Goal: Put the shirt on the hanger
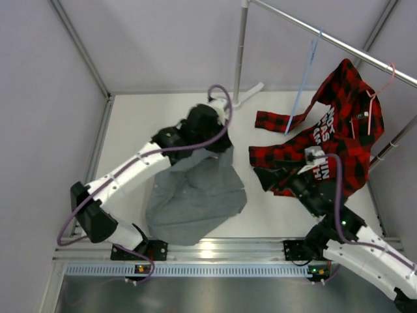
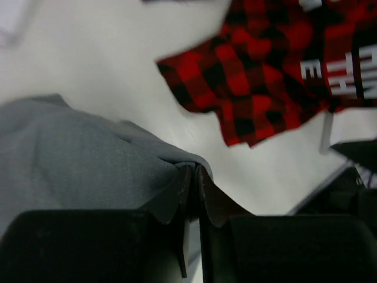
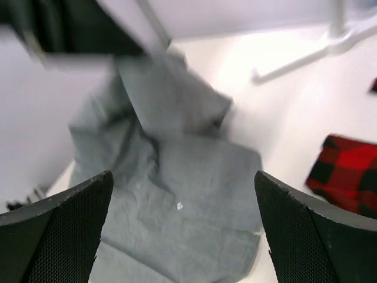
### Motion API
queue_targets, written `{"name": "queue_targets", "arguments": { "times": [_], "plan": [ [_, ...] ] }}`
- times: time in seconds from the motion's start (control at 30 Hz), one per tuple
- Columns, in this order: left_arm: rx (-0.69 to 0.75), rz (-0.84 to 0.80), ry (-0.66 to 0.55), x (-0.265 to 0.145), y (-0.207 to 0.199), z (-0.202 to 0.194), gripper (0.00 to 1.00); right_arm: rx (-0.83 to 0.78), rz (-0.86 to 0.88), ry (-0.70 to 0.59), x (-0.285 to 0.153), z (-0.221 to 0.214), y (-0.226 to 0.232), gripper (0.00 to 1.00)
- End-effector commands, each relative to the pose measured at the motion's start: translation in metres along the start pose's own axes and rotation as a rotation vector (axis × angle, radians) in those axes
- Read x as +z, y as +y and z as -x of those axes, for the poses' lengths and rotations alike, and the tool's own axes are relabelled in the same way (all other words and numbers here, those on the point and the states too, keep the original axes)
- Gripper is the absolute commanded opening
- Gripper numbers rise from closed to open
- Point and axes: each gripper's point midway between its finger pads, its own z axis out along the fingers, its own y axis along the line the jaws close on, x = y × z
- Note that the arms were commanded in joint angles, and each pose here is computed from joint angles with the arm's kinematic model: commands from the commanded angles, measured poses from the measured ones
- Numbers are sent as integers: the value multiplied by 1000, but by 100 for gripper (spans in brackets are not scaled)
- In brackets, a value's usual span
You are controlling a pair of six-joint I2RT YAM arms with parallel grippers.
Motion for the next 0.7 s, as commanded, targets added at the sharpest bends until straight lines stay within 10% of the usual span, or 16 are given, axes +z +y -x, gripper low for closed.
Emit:
{"name": "queue_targets", "arguments": {
  "times": [0.0, 0.07, 0.17, 0.43, 0.67],
  "plan": [
    [31, -264, -45, 17, -97, -30, 14, -24, -267, -51, -49, 28, -45, 99],
    [56, -273, -33, 26, -108, -52, 28, -24, -304, -81, -74, 47, -49, 99],
    [90, -241, -79, 20, -108, -55, 98, -47, -314, -96, -92, 67, -46, 100],
    [-37, 472, -424, -73, 63, -21, 98, -137, -244, 44, -64, 72, -19, 99],
    [-122, 219, -105, 6, 96, -77, 98, -151, -102, 156, -37, 46, 6, 99]
  ]
}}
